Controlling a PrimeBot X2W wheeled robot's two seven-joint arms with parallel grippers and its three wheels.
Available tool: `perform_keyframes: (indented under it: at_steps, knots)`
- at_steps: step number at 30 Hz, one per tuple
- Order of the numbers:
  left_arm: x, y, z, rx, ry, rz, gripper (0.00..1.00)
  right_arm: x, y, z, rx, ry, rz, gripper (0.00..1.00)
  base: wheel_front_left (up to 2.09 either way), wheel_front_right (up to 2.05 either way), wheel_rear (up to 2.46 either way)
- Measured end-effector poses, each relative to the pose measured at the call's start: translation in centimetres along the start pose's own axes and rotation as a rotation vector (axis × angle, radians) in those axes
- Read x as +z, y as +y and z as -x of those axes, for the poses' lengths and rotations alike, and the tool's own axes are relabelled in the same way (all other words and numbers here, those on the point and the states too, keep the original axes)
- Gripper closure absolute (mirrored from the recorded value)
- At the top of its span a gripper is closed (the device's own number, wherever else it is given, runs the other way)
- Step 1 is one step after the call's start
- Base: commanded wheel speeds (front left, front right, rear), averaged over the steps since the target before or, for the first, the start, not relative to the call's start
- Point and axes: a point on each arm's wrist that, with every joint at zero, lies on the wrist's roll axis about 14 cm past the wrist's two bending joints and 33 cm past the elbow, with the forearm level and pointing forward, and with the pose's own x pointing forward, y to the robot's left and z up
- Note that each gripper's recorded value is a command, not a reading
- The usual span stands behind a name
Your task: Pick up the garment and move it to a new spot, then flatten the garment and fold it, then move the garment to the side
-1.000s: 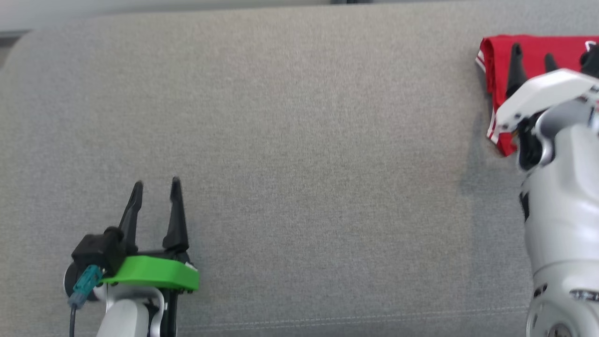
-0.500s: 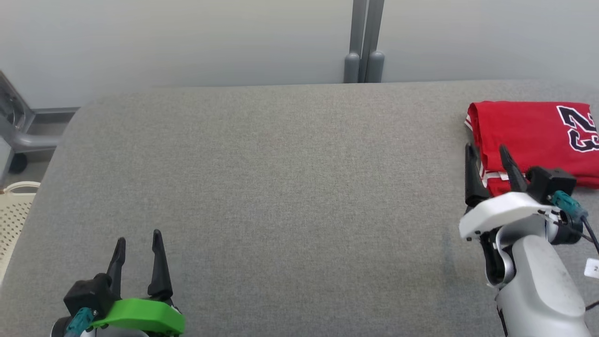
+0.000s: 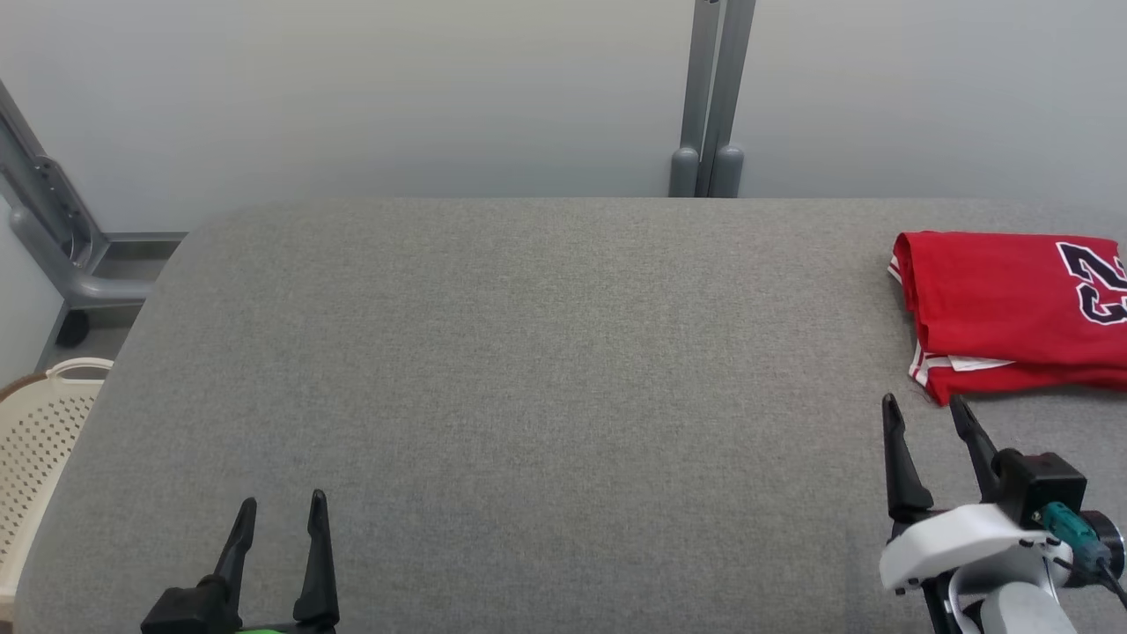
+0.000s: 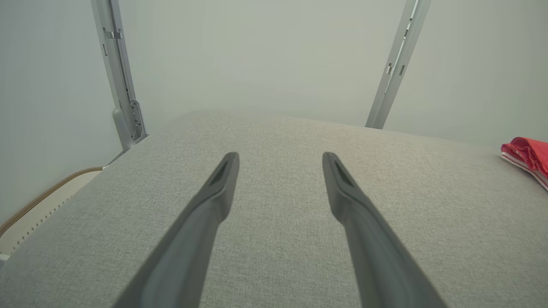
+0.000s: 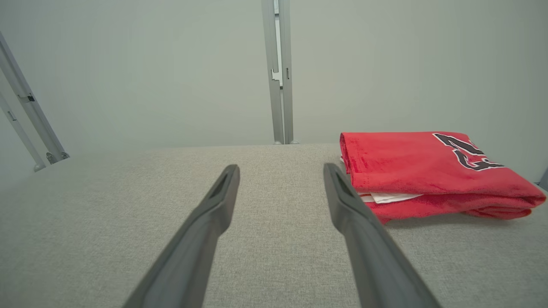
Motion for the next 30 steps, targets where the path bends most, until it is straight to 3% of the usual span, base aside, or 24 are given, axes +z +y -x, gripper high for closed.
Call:
perform_keyframes:
  at_steps: [10, 30]
  knots:
    - [-1.7, 0.6, 1.2, 0.01, 0.056, -0.05, 0.0, -2.8, -0.7, 3.8, -0.014, 0.09, 0.054, 0.0, 0.0, 0.0, 0.0]
    - [-2.5, 1.3, 1.7, 0.024, 0.082, -0.029, 0.0, -3.6, -0.7, 3.9, -0.018, 0.117, 0.03, 0.0, 0.0, 0.0, 0.0]
